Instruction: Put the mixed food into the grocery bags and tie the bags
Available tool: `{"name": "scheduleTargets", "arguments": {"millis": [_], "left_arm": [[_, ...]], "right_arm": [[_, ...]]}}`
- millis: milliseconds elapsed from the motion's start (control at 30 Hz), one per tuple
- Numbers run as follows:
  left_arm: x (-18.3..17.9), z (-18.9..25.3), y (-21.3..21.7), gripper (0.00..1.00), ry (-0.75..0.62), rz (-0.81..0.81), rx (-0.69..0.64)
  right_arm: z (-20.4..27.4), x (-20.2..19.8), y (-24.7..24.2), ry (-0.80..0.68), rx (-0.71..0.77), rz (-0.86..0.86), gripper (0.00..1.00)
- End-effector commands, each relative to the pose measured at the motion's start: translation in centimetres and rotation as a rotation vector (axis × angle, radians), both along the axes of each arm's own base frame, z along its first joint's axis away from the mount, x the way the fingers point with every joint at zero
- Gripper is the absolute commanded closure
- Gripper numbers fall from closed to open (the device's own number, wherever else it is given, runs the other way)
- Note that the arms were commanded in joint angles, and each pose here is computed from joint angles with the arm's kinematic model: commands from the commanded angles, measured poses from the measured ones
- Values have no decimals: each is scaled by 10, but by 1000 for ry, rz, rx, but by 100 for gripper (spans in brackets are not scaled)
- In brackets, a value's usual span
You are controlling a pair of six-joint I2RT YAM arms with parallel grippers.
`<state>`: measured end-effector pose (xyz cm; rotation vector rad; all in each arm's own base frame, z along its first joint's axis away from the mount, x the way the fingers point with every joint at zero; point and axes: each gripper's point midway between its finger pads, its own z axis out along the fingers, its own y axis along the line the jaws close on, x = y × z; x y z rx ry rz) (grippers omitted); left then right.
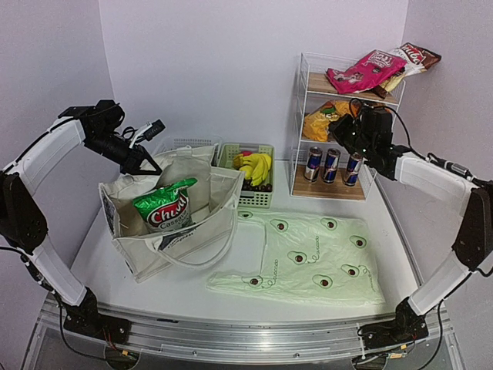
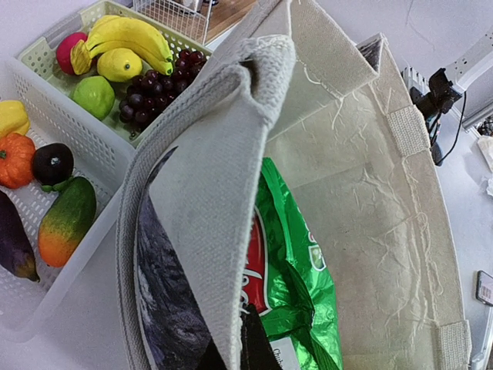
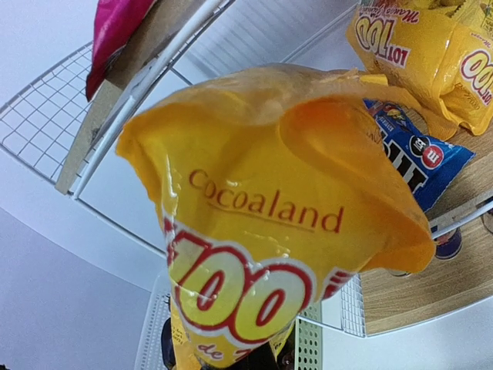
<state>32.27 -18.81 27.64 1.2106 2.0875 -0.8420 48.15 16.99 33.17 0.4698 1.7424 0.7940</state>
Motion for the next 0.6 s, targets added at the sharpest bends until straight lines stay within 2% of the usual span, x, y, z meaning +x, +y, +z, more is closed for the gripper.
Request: {"name": "scheduleTargets", "arguments": {"millis": [0, 167, 400, 500, 567], "left_arm": [[-9, 26, -5, 100, -69, -36, -62], [-13, 25, -4, 100, -66, -38, -59], [-12, 25, -4, 100, -68, -40, -59], [-13, 24, -4, 100, -65, -40, -58], [-13, 25, -4, 100, -66, -40, -58]], "right_arm": [[33, 9, 22, -97, 39, 85, 100], [25, 20, 23, -66, 51, 71, 98], [22, 34, 18, -47, 23, 34, 60], [18, 39, 11, -37, 22, -7, 50], [10, 45, 3, -18, 36, -57, 48]]}}
